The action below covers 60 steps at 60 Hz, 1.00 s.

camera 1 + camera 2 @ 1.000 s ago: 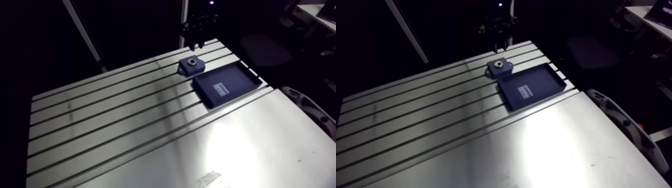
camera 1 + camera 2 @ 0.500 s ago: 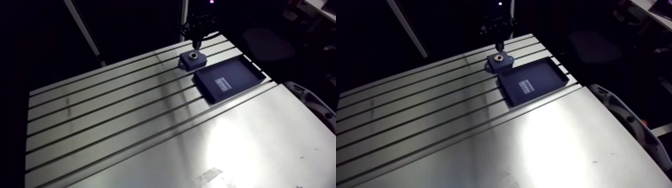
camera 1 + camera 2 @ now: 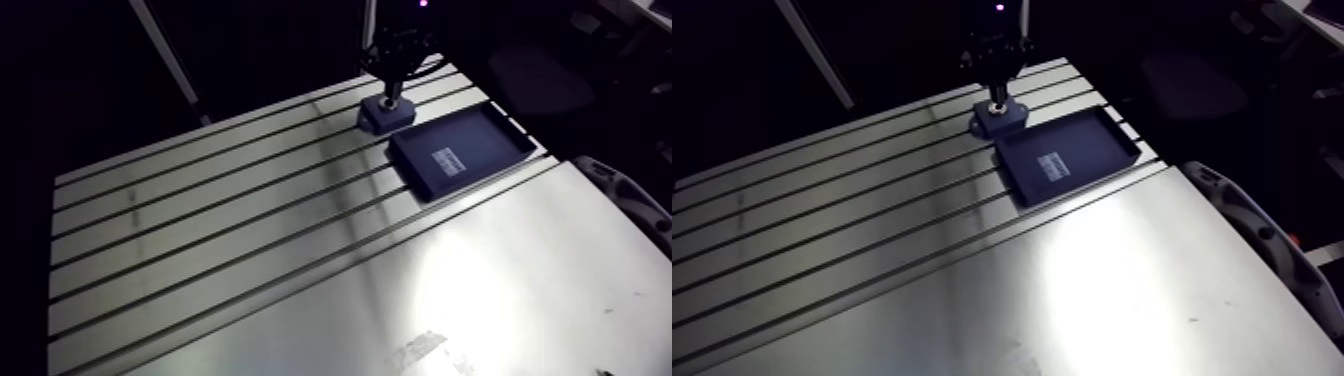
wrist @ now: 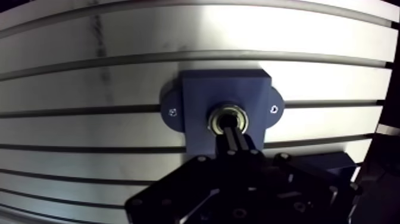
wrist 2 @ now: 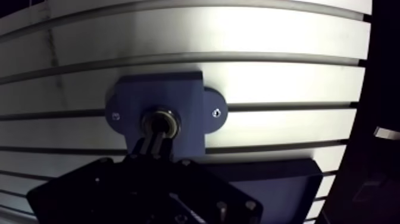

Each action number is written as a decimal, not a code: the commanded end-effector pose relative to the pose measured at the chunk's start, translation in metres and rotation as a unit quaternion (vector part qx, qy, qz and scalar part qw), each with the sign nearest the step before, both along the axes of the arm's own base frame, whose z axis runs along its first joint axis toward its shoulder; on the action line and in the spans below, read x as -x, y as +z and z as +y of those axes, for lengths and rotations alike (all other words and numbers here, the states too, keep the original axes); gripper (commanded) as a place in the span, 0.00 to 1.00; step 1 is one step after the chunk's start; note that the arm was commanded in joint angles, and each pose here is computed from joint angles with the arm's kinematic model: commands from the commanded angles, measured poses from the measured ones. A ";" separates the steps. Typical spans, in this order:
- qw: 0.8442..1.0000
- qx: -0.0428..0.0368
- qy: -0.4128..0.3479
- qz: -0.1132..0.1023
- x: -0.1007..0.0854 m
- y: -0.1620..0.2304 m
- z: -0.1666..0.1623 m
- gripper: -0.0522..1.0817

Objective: Pick up the bearing and press it into the housing until flush.

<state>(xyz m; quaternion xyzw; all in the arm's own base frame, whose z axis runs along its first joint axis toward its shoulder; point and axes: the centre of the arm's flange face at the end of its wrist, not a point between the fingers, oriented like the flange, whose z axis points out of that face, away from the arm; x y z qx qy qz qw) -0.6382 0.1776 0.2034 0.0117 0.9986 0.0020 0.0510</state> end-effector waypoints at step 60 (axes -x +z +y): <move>1.000 -0.002 0.000 0.006 0.002 -0.008 0.001 1.00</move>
